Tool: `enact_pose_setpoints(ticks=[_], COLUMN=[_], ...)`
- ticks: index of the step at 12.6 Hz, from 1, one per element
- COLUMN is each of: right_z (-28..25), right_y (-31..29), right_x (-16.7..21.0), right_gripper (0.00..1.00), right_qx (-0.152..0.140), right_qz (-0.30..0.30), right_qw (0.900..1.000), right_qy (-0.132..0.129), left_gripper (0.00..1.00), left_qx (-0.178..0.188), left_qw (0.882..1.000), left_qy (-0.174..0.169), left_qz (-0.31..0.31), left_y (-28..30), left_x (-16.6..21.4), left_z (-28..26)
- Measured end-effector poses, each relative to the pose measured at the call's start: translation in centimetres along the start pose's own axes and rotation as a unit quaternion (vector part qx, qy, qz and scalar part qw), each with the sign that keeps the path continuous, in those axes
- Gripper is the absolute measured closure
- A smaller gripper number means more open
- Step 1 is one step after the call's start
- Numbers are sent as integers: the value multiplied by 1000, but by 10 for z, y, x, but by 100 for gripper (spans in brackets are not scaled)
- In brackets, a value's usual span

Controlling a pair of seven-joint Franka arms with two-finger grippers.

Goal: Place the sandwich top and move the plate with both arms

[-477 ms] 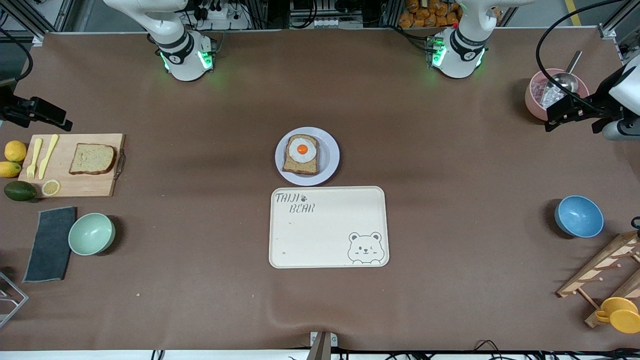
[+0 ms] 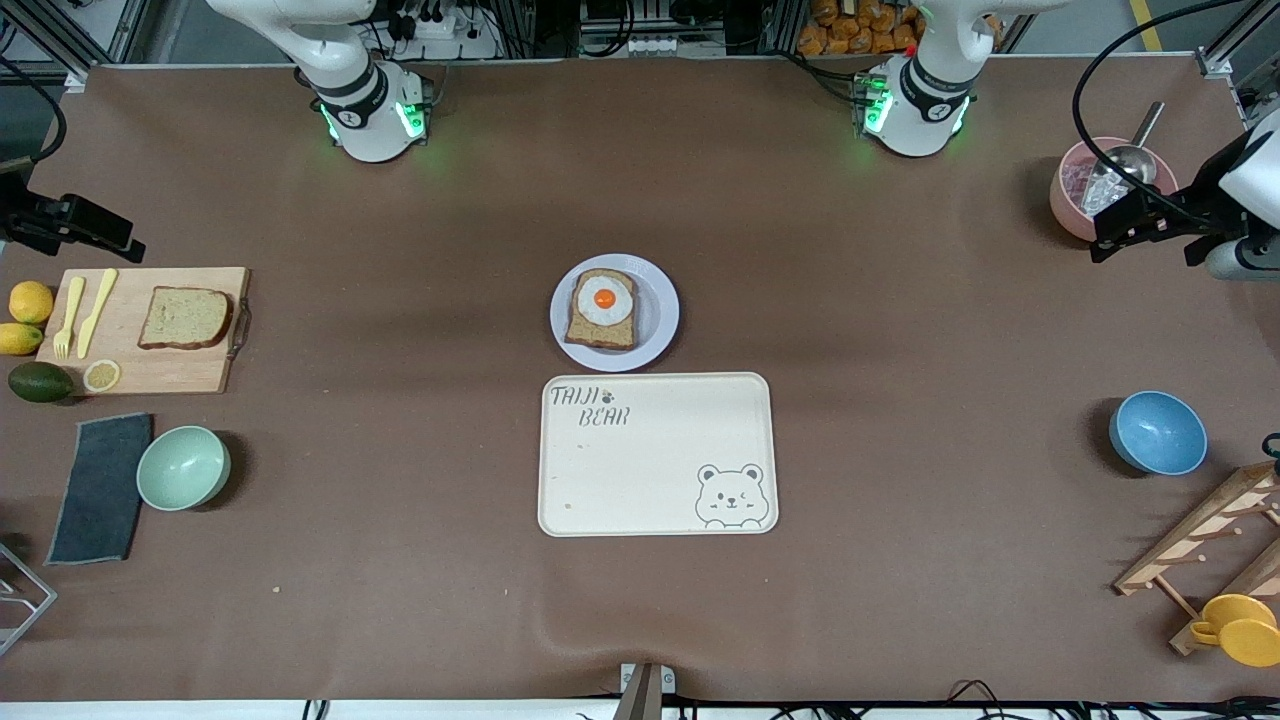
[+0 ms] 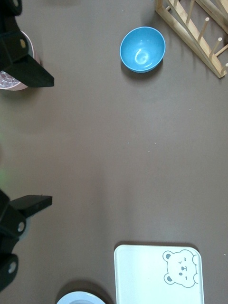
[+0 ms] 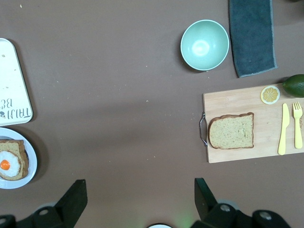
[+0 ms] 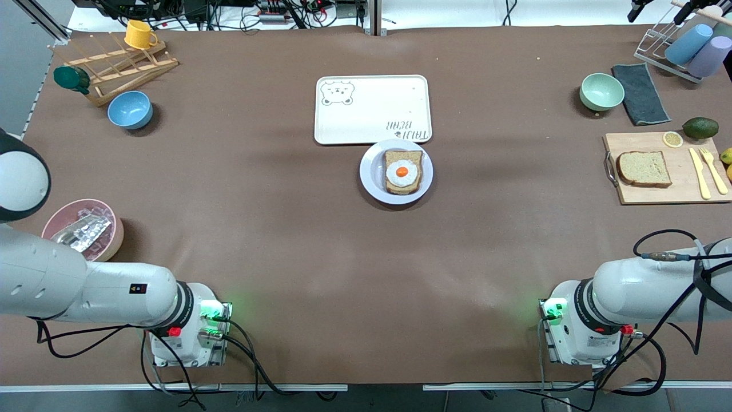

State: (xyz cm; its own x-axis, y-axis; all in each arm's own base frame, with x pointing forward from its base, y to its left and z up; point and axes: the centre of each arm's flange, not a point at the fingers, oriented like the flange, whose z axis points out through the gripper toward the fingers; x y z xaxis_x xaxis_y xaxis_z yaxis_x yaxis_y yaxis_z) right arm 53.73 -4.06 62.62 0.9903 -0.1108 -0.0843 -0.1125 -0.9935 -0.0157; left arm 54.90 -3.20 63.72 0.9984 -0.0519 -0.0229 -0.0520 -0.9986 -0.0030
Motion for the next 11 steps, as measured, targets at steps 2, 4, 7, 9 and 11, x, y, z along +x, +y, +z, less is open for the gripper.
enact_pose_setpoints(ticks=[2, 4, 7, 9, 11], right_z=[0, 0, 0, 0, 1], right_y=[0, 0, 0, 0, 0], right_x=[0, 0, 0, 0, 0], right_gripper=[0, 0, 0, 0, 0], right_qx=[0, 0, 0, 0, 0], right_qz=[0, 0, 0, 0, 0], right_qw=[1000, 1000, 1000, 1000, 1000], right_qy=[0, 0, 0, 0, -1], left_gripper=[0, 0, 0, 0, 0], left_qx=[0, 0, 0, 0, 0], left_qw=[1000, 1000, 1000, 1000, 1000], left_qy=[1, -1, -9, -16, -20], left_qz=[1, 2, 4, 5, 6], left_y=[1, 2, 4, 5, 7], left_x=[0, 0, 5, 9, 12], left_z=[-1, 0, 9, 16, 21])
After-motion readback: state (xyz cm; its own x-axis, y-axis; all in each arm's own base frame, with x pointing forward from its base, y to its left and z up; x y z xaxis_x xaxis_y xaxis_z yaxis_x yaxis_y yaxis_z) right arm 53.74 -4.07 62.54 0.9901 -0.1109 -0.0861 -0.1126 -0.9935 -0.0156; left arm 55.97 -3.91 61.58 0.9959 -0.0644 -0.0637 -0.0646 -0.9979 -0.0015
